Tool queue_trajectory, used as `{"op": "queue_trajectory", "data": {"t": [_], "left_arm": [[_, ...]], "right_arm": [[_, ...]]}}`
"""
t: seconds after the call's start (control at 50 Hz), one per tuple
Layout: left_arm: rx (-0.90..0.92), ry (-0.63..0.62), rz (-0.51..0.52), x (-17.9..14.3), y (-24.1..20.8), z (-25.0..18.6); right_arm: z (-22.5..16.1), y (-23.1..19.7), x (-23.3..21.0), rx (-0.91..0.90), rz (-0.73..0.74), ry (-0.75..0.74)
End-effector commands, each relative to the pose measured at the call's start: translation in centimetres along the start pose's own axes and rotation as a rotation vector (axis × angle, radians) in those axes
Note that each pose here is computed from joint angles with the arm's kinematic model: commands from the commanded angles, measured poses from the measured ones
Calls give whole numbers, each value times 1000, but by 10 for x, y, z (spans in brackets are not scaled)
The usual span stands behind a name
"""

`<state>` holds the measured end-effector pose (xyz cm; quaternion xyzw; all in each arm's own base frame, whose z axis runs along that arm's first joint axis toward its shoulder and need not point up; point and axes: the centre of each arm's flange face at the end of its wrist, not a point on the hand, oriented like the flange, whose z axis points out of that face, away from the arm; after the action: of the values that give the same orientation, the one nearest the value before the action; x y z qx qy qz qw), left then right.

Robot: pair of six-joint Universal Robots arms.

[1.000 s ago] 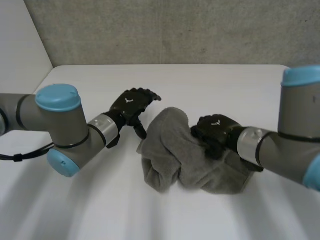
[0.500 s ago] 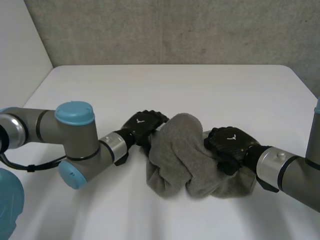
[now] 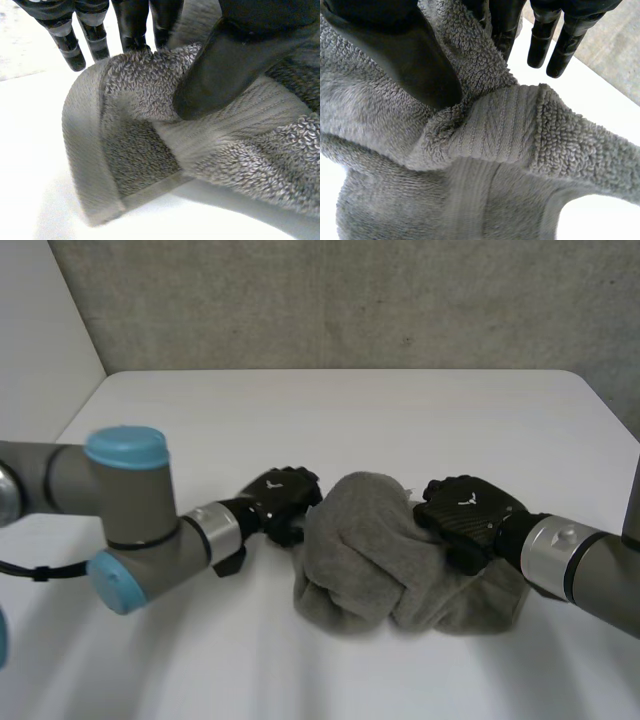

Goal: Fold the towel.

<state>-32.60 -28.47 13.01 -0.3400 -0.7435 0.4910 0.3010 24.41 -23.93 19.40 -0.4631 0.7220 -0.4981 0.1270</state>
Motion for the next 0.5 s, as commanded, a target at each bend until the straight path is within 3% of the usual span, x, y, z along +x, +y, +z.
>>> {"op": "queue_trajectory", "data": {"t": [0.02,0.12,0.14,0.18,0.22,0.28,0.32,0.4,0.5], "left_arm": [[66,-113,45,-30,-33,-16],[224,-240,119,-43,-73,-12],[224,-240,119,-43,-74,-12],[387,-311,178,-44,-113,-15],[482,-333,203,-39,-136,-21],[687,-352,241,-29,-180,-40],[770,-353,244,-25,-196,-51],[890,-324,227,-17,-209,-72],[821,-337,196,-26,-177,-69]], "right_arm": [[23,-17,21,24,-238,31],[45,-66,52,190,-268,173],[46,-92,64,291,-269,250],[43,-118,77,398,-265,330],[32,-159,99,608,-248,482],[20,-176,106,704,-236,546],[-13,-203,111,865,-228,630],[-14,-189,99,845,-215,589],[2,-144,79,717,-175,504]]}}
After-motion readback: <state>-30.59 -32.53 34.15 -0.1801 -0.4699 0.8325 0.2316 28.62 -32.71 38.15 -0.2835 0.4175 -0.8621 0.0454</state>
